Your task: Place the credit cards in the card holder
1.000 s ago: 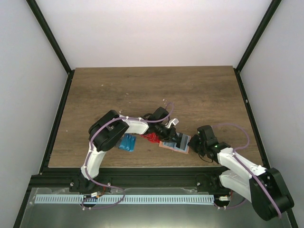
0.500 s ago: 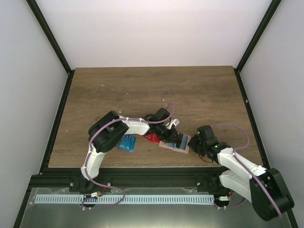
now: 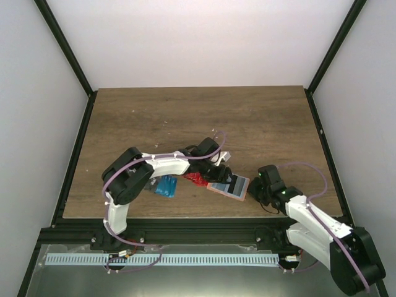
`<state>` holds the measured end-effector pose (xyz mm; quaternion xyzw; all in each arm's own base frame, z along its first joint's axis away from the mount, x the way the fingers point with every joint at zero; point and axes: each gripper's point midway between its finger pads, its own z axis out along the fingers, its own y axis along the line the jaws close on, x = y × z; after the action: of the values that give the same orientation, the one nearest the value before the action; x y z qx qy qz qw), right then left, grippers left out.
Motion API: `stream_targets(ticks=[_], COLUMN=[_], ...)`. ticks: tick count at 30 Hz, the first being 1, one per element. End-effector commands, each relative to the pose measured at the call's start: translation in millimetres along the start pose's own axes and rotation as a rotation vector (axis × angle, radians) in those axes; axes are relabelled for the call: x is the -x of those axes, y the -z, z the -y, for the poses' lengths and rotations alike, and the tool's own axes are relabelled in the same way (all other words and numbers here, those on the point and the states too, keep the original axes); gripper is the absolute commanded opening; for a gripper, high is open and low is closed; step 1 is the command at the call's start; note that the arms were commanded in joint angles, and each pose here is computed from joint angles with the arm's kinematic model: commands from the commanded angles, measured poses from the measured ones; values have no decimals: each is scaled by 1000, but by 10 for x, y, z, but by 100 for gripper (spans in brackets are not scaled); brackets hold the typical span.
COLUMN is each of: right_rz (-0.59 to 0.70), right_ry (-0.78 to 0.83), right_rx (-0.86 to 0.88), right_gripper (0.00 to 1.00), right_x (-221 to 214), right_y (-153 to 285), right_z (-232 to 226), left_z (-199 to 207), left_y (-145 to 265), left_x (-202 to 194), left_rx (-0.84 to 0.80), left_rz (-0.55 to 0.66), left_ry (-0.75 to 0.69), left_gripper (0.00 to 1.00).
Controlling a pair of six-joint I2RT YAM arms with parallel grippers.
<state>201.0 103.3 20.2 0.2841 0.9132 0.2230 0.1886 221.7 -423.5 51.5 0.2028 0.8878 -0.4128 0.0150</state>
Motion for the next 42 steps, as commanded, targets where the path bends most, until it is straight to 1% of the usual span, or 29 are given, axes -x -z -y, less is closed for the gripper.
stream_targets(ticks=[1, 3, 5, 10, 14, 16, 19, 26, 35, 42], right_rz=[34, 36, 42, 67, 67, 51, 24, 7, -2, -9], right_ry=[12, 29, 53, 131, 168, 168, 166, 163, 156, 156], right_rx=[-29, -16, 8, 123, 236, 270, 294, 245, 215, 212], right_gripper=[18, 23, 27, 36, 43, 44, 45, 48, 49, 50], right_x=[83, 92, 110, 164, 144, 109, 64, 66, 50, 24], right_y=[93, 118, 156, 324, 423, 412, 370, 248, 182, 156], right_z=[-9, -45, -112, -383, -588, -632, -664, -604, -530, -498], left_z=[51, 78, 95, 120, 91, 85, 91, 55, 5, -128], left_y=[146, 186, 222, 267, 216, 170, 102, -64, -225, -332], left_x=[-30, -20, -5, 48, 40, 25, 2, -68, -110, -176], left_rx=[20, 24, 30, 48, 42, 28, 12, 7, 28, 68], left_rz=[18, 26, 36, 63, 52, 40, 26, -24, -69, -98], left_ry=[-43, -66, -96, -202, -228, -231, -234, -235, -241, -230], left_gripper=[66, 66, 63, 41, 25, 19, 13, 8, 7, 6])
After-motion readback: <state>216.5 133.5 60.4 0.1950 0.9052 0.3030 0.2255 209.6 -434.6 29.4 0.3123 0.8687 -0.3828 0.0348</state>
